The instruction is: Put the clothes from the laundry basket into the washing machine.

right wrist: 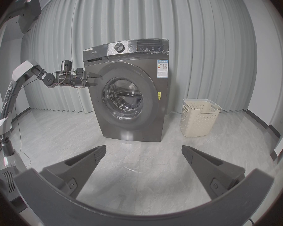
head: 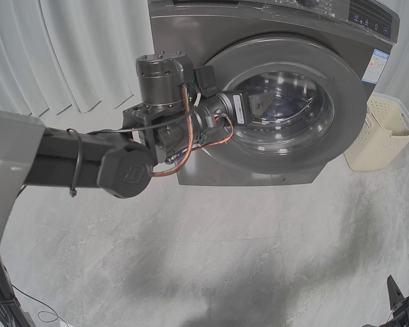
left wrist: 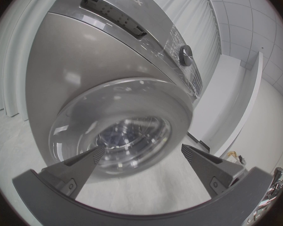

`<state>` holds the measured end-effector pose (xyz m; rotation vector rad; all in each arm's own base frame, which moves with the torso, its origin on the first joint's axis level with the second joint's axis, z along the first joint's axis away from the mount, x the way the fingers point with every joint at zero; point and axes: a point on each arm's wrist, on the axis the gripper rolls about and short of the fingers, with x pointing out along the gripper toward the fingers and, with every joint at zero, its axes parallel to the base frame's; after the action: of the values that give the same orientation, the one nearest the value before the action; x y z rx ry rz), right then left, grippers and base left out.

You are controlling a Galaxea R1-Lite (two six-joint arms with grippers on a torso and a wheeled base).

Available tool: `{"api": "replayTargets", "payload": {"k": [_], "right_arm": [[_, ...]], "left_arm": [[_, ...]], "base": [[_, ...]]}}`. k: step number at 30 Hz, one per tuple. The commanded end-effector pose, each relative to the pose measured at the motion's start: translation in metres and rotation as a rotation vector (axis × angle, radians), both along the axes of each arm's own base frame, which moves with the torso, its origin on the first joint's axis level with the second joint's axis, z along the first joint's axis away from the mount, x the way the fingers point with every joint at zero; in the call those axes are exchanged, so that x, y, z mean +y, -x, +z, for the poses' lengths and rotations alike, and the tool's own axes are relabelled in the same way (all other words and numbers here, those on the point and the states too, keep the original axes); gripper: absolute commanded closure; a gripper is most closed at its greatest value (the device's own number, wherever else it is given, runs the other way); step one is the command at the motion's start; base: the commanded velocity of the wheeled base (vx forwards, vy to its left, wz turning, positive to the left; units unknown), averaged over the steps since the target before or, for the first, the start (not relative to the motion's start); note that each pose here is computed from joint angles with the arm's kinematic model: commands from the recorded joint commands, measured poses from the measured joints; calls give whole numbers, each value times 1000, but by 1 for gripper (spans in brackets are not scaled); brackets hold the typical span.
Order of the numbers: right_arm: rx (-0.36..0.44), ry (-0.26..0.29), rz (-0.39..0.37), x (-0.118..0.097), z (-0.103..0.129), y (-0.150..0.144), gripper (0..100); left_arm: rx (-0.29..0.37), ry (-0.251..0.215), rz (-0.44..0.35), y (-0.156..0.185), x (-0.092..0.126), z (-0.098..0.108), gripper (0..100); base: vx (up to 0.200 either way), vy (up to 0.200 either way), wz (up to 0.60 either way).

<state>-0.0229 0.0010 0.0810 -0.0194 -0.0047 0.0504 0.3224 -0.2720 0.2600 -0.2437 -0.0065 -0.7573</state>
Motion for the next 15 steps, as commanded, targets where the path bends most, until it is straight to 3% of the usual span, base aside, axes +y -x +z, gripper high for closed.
{"api": "replayTargets", "payload": {"k": [1, 3, 4, 5, 8, 11, 13, 14, 15], "right_arm": [[1, 1, 2, 0, -5, 0, 0], [1, 1, 2, 0, -5, 0, 0], [1, 1, 2, 0, -5, 0, 0], [1, 1, 2, 0, -5, 0, 0], [1, 1, 2, 0, -5, 0, 0], [1, 1, 2, 0, -5, 0, 0], [1, 1, 2, 0, -5, 0, 0], [1, 1, 2, 0, -5, 0, 0], [1, 1, 2, 0, -5, 0, 0]], "left_arm": [[16, -19, -15, 88, 68, 25, 0], [37, -41, -15, 125, 100, 19, 0], [39, -43, -15, 128, 103, 18, 0], [58, -61, -11, 163, 135, 6, 0], [61, -59, 5, 206, 174, -15, 0], [33, -37, 58, 236, 206, -33, 0], [27, -34, 67, 238, 208, -34, 0], [3, -19, 164, 254, 230, -47, 0], [-1, -16, 189, 258, 234, -51, 0]], "base": [[0, 0, 0], [0, 0, 0], [0, 0, 0], [0, 0, 0], [0, 0, 0], [0, 0, 0], [0, 0, 0], [0, 0, 0], [0, 0, 0]]}}
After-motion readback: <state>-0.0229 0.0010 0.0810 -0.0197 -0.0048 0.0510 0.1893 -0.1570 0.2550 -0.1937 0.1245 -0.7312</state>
